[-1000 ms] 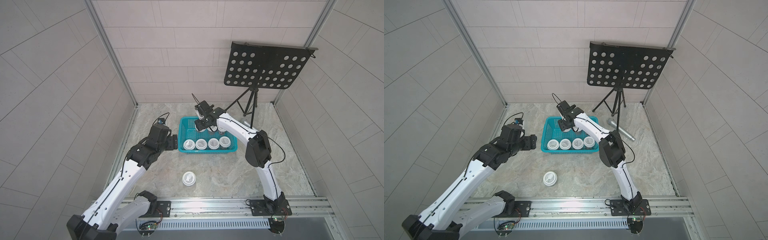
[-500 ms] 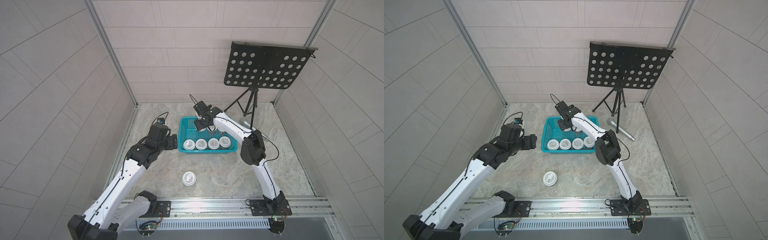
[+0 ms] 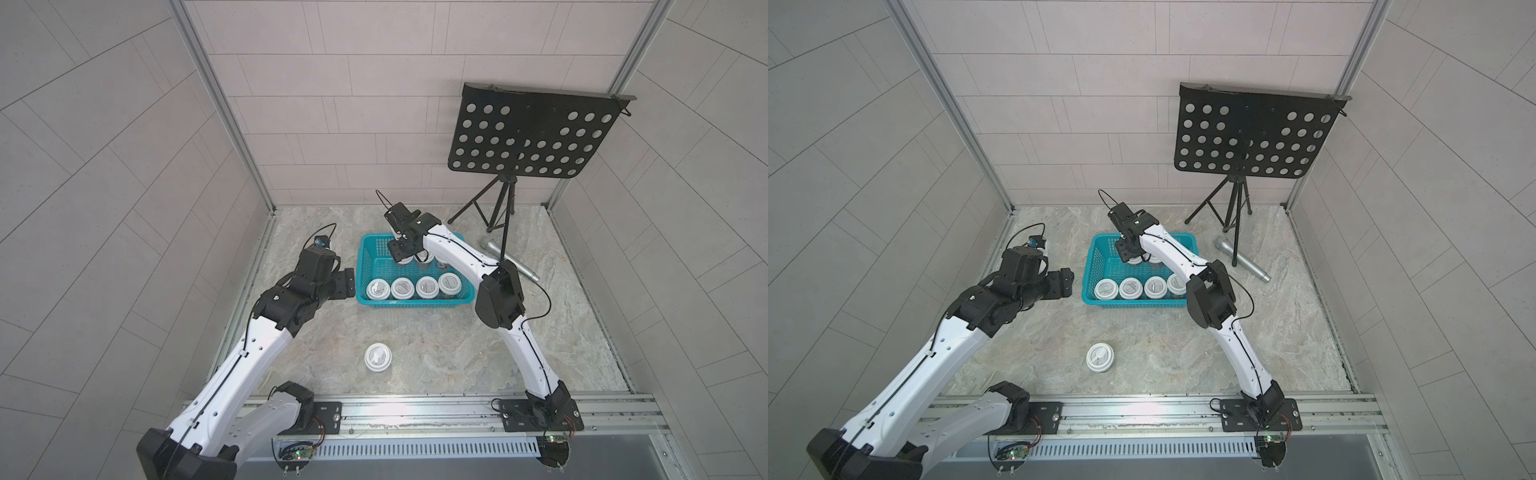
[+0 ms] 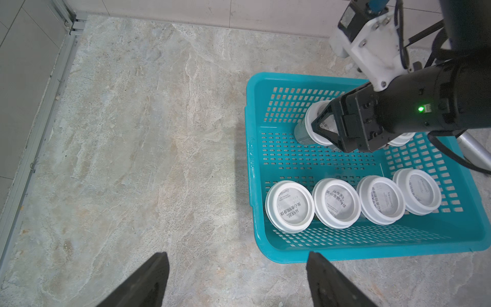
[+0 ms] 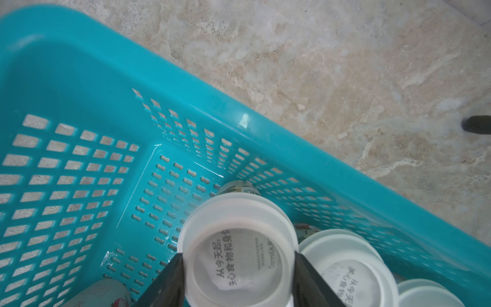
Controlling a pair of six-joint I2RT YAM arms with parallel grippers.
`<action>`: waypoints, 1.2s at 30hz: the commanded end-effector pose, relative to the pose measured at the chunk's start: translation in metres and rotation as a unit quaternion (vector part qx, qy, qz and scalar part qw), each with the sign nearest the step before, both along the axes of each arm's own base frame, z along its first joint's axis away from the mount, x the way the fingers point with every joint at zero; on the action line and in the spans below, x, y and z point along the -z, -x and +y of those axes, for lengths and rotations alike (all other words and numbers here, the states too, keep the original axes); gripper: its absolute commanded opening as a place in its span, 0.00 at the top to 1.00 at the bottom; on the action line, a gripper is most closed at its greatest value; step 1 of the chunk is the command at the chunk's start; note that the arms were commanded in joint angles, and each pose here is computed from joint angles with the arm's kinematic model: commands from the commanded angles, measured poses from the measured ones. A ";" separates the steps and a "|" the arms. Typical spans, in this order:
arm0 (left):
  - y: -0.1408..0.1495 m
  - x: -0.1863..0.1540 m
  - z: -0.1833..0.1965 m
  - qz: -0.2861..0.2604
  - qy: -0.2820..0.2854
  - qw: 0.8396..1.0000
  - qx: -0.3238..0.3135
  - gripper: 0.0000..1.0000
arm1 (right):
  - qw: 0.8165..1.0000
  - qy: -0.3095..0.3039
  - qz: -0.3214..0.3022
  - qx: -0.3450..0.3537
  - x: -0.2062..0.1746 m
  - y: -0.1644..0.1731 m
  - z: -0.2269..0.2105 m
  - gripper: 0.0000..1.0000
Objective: Put the yogurt in the basket
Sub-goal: Place the yogurt in the basket.
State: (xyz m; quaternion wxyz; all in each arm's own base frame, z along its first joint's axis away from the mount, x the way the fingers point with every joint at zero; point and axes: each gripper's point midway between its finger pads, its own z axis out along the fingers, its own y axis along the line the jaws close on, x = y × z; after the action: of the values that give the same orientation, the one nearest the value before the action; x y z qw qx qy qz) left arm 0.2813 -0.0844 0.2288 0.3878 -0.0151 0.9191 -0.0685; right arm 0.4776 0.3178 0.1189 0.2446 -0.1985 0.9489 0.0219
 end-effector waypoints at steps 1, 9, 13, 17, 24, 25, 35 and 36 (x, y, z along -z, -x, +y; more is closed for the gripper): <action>-0.001 0.001 0.001 -0.002 0.005 1.000 -0.004 0.12 | 1.000 0.022 0.004 0.006 0.008 -0.001 -0.006 0.35; 0.000 0.001 0.000 -0.001 0.006 1.000 -0.003 0.12 | 1.000 0.022 0.007 0.005 0.010 -0.003 -0.004 0.29; 0.000 0.001 0.001 -0.001 0.007 1.000 -0.003 0.12 | 1.000 0.022 0.006 0.005 0.009 -0.003 -0.004 0.27; -0.001 0.001 0.001 -0.001 0.007 1.000 -0.004 0.12 | 1.000 0.024 0.008 0.005 0.011 -0.003 -0.004 0.26; 0.000 0.000 0.001 -0.002 0.008 1.000 -0.004 0.12 | 1.000 0.020 0.004 0.004 0.007 -0.003 -0.003 0.20; -0.001 0.001 0.001 -0.001 0.008 1.000 -0.004 0.12 | 1.000 0.018 0.003 0.004 0.005 -0.003 -0.003 0.20; -0.001 0.001 0.001 -0.001 0.009 1.000 -0.003 0.12 | 1.000 -0.025 -0.006 -0.007 -0.026 -0.001 0.007 0.18; 0.000 0.001 0.001 0.000 0.010 1.000 -0.003 0.12 | 1.000 -0.029 -0.009 -0.007 -0.032 0.000 0.007 0.17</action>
State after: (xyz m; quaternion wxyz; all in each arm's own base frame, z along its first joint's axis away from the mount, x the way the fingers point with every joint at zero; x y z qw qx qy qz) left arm 0.2811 -0.0853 0.2286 0.3859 -0.0147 0.9195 -0.0738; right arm 0.4803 0.3240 0.1151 0.2378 -0.2012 0.9497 0.0309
